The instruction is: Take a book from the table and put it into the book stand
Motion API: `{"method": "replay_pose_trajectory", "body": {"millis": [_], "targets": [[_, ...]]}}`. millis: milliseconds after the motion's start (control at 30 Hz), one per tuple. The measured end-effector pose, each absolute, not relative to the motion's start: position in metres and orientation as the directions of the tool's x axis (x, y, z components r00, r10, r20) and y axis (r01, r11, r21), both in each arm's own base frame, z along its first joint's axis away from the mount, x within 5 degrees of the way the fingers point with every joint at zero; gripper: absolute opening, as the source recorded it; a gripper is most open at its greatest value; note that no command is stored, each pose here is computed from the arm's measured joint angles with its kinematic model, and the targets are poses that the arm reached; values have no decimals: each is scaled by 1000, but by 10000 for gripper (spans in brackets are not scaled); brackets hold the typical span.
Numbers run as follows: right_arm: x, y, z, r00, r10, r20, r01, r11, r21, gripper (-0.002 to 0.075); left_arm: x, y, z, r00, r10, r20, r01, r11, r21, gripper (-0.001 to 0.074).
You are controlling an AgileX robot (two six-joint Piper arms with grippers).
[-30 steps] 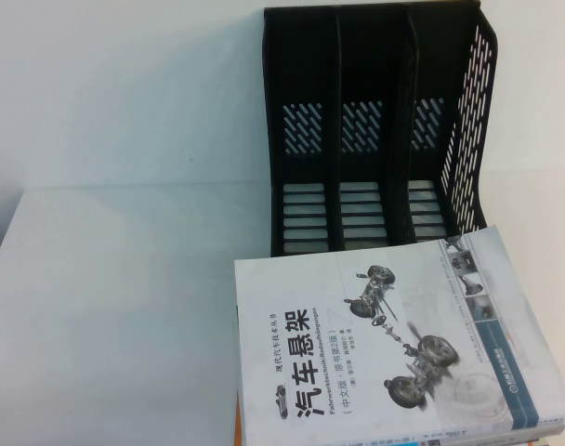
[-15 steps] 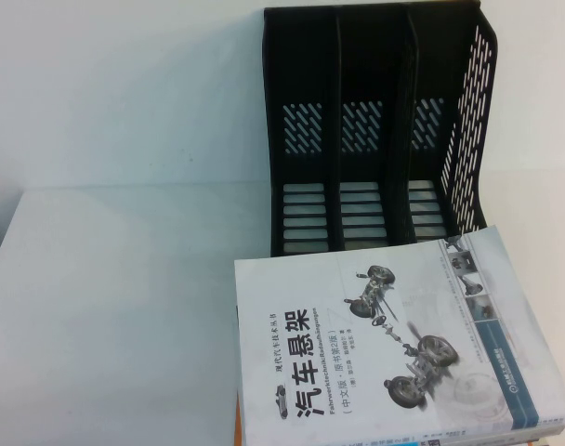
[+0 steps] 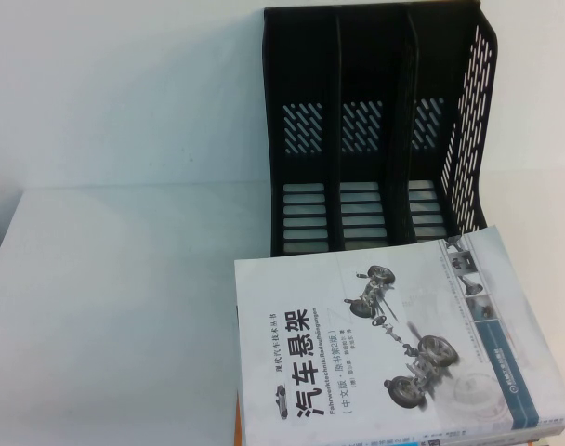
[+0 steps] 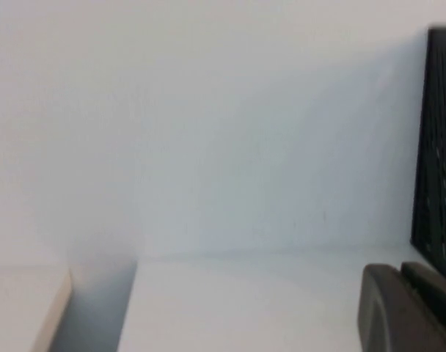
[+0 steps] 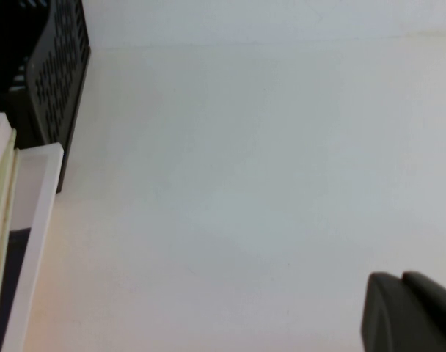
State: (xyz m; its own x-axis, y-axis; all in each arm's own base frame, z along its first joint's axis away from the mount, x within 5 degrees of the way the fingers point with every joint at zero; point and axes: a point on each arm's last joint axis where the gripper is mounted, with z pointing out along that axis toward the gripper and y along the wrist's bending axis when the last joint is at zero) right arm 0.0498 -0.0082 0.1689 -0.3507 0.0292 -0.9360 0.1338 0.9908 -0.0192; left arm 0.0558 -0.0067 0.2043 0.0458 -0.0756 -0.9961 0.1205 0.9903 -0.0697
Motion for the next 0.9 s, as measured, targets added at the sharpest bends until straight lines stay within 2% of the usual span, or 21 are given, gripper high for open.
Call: {"method": "replay_pose_trajectory", "body": {"millis": [133, 267, 333, 433, 600, 733, 900], "targets": [[50, -9, 169, -352, 0, -936, 136, 989, -51, -3, 54, -4, 219, 209, -92, -974, 103, 992, -72, -4], [52, -10, 174, -283, -44, -958, 133, 987, -85, -3, 52, -2, 229, 317, -101, -943, 91, 993, -75, -4], [55, -9, 181, -185, -63, -981, 128, 988, -88, -3, 50, -1, 233, 362, -103, -926, 86, 993, -77, -4], [56, -6, 204, 60, -101, -993, 114, 989, -93, -3, 47, 1, 239, 435, -107, -894, 78, 994, -81, -4], [50, -1, 233, 383, -129, -915, 97, 990, -100, -3, 45, 2, 244, 490, -109, -865, 73, 994, -84, -3], [44, 2, 245, 513, -113, -851, 77, 993, -86, -3, 45, 2, 245, 491, -122, -863, 78, 992, -96, -4], [39, 3, 252, 589, -77, -805, 50, 997, -59, -3, 44, 3, 245, 486, -203, -850, 114, 979, -169, -4]]}}
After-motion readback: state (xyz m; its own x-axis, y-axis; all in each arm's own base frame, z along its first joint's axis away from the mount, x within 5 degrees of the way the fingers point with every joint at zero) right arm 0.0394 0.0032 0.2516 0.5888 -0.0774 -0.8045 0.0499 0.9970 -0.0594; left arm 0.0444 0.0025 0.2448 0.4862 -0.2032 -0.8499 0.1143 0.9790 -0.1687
